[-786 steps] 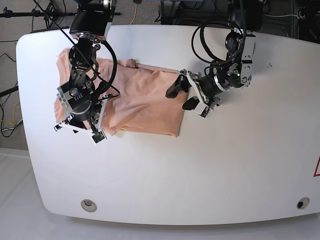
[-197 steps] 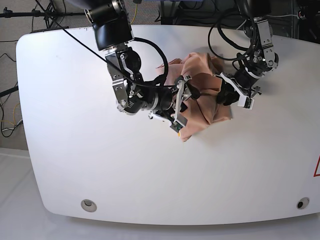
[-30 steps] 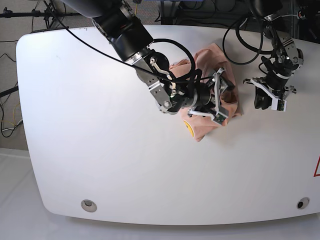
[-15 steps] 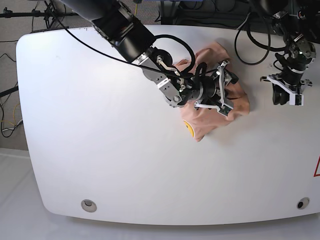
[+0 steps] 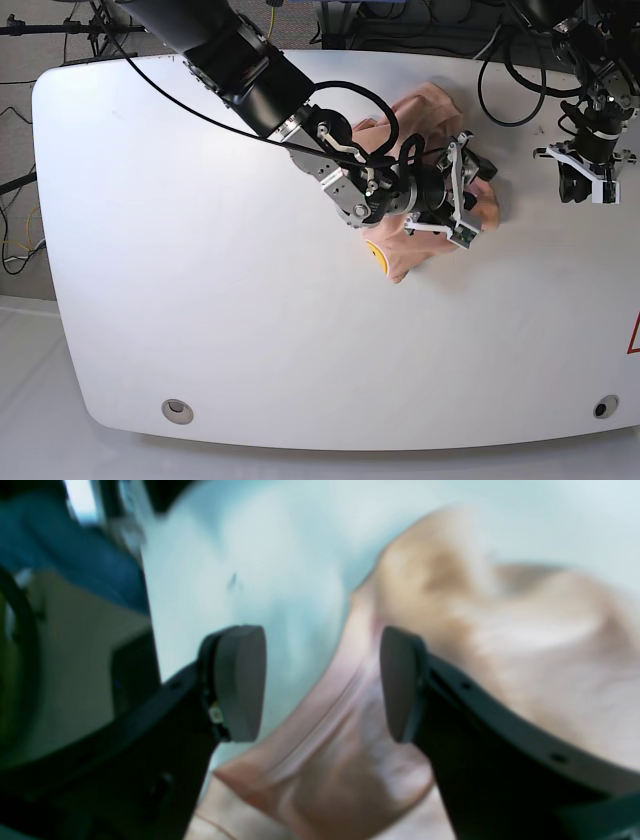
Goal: Fold the T-shirt properly
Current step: 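Open the left gripper and pull it back from the shirt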
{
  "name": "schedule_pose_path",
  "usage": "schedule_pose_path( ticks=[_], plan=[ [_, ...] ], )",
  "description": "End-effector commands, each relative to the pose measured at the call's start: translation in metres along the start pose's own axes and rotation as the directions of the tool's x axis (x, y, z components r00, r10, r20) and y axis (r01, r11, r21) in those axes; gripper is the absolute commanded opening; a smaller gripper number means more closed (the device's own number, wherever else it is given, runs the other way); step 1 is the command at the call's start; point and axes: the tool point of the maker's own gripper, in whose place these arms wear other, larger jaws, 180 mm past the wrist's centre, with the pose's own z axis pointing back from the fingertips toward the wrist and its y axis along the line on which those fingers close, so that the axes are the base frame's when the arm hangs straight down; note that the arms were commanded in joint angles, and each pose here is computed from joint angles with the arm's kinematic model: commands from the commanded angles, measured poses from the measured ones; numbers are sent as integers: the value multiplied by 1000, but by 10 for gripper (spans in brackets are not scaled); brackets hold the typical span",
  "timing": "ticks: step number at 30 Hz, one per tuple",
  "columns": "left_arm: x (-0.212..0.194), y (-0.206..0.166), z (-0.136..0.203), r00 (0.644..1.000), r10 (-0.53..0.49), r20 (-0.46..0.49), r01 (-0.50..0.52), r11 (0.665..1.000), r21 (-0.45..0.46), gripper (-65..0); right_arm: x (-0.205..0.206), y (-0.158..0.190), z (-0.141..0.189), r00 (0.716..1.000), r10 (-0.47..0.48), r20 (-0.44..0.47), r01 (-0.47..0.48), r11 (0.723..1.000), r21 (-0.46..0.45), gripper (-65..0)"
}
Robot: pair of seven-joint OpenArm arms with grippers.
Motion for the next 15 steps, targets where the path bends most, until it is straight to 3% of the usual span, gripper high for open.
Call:
schedule_pose_path(
  ticks=[1, 4, 12, 15],
  plan=[
    [19, -7, -2, 998, -24, 57, 25, 999, -24, -524, 49, 1, 13, 991, 7, 132, -6, 1000, -6, -305],
    [21, -19, -5, 997, -38, 60, 41, 998, -54, -524, 64, -3, 23, 984, 5, 179, 1, 999, -36, -305],
    [36, -57, -4, 995, -74, 65, 81, 991, -108, -524, 59, -35, 58, 983, 16, 180, 13, 988, -156, -311],
    [47, -73, 0, 992, -102, 68, 109, 986, -124, -524, 52, -46, 70, 987, 20, 158, 11, 981, -196, -369]
  ],
)
